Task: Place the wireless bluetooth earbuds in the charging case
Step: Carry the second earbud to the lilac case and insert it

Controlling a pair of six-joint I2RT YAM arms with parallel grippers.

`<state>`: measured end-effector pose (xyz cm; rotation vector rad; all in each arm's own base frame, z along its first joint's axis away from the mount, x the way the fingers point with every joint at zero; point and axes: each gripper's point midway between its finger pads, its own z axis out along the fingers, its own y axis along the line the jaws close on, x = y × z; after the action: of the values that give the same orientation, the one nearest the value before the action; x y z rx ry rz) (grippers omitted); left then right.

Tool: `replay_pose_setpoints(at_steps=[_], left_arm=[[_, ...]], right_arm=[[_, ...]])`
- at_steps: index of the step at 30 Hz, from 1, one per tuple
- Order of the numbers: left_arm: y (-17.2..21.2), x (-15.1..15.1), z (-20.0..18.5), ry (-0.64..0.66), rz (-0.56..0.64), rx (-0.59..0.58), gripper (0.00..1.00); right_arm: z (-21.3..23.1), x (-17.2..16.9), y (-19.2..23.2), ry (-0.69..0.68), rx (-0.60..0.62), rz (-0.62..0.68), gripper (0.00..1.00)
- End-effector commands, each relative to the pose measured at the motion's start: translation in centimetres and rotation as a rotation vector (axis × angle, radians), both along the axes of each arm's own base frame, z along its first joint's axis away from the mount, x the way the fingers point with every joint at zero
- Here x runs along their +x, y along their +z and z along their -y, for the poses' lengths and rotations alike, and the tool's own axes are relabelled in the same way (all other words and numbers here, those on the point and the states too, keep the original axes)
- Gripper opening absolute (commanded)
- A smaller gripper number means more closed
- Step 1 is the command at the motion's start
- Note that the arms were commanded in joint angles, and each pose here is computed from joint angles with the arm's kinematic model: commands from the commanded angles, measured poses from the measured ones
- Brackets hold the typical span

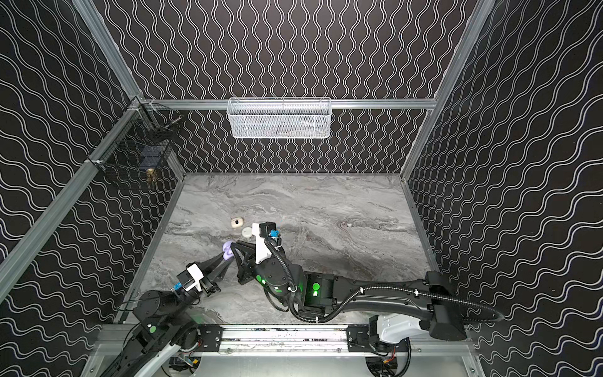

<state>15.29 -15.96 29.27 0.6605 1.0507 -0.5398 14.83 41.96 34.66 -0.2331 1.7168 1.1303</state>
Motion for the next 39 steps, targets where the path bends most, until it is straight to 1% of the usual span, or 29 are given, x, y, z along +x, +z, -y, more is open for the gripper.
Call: replay_pose_setpoints(at_steps=[1,11,19,25,39], left_arm=[[1.0,-0.5,-0.1,-0.008,0.046,-0.017,0.00],[1.2,-0.6,-0.1,-0.011,0.047,-0.017,0.00],[1.4,-0.7,-0.1,-0.012,0.048,-0.017,0.00],[1.7,-0.8,-0.2,-0.015,0.052,-0.027,0.00],[1.9,-0.8,-0.3,-0.013,0.055,-0.033,0.00]], right_arm=[[0.0,0.3,1.4,-0.020,0.097,0.000,0.13],[-1.3,0.7,0.8,-0.037,0.092,0.026,0.13],[-1.6,1.3,-0.1,-0.073,0.070,0.032,0.13],[-1.6,1.3,-0.8,-0.072,0.064,0.028,0.13],[-2.7,0.3,-1.4,0.001,0.081,0.012,0.12]])
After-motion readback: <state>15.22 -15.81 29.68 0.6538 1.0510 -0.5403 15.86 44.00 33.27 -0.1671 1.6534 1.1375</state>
